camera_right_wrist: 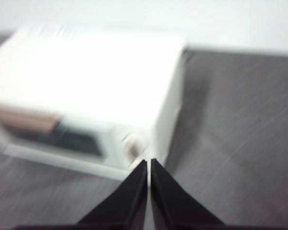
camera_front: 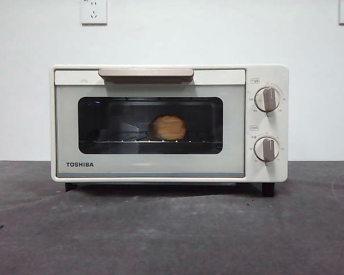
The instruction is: The left arm flap open the oven, the right arm pick bread and place it into oven, the left arm flap close the oven
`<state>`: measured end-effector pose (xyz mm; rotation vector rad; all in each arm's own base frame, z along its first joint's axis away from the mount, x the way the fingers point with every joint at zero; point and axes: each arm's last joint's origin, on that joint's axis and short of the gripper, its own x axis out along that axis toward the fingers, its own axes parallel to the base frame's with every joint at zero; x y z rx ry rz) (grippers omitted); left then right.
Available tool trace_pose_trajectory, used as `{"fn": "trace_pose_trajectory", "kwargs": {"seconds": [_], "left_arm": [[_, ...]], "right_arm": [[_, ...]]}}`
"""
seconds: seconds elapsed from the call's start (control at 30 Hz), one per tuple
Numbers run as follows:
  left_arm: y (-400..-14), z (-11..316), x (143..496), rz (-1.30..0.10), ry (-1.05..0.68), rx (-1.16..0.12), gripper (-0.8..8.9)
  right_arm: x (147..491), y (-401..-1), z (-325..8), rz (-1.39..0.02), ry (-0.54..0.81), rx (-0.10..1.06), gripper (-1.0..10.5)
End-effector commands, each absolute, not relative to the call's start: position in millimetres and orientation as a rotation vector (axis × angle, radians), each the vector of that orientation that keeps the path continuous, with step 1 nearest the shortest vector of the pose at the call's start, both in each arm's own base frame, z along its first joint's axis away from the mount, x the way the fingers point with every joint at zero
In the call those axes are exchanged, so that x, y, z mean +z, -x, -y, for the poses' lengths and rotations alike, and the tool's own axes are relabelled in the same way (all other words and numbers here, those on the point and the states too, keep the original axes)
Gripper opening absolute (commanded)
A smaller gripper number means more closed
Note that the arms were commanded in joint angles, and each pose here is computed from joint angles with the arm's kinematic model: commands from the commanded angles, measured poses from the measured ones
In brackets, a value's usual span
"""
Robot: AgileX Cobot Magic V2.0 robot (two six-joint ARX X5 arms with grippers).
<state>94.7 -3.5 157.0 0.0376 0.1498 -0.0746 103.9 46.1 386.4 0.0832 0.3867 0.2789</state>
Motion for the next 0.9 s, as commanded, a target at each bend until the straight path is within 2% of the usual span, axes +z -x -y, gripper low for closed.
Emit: {"fn": "trace_pose_trajectory", "kwargs": {"seconds": [0.03, 0.17, 0.37, 0.6, 0.9], "left_arm": [[-96, 3, 149, -0.176, -0.049, -0.070, 0.27], [-96, 3, 149, -0.176, -0.049, -0.071, 0.27], [-96, 3, 149, -0.176, -0.049, -0.070, 0.27], [-96, 3, 150, -0.175, -0.049, -0.070, 0.27], [-96, 3, 149, -0.176, -0.049, -0.070, 0.27]], "right_arm": [[379, -105, -37, -0.256, -0.039, 0.234, 0.1], [350, -105, -26, -0.097, -0.060, 0.199, 0.1], [294, -102, -15, 0.050, -0.012, 0.192, 0.1], [237, -94, -10, 0.064, -0.012, 0.143, 0.1], [185, -93, -9, 0.037, -0.019, 0.139, 0.1]]}}
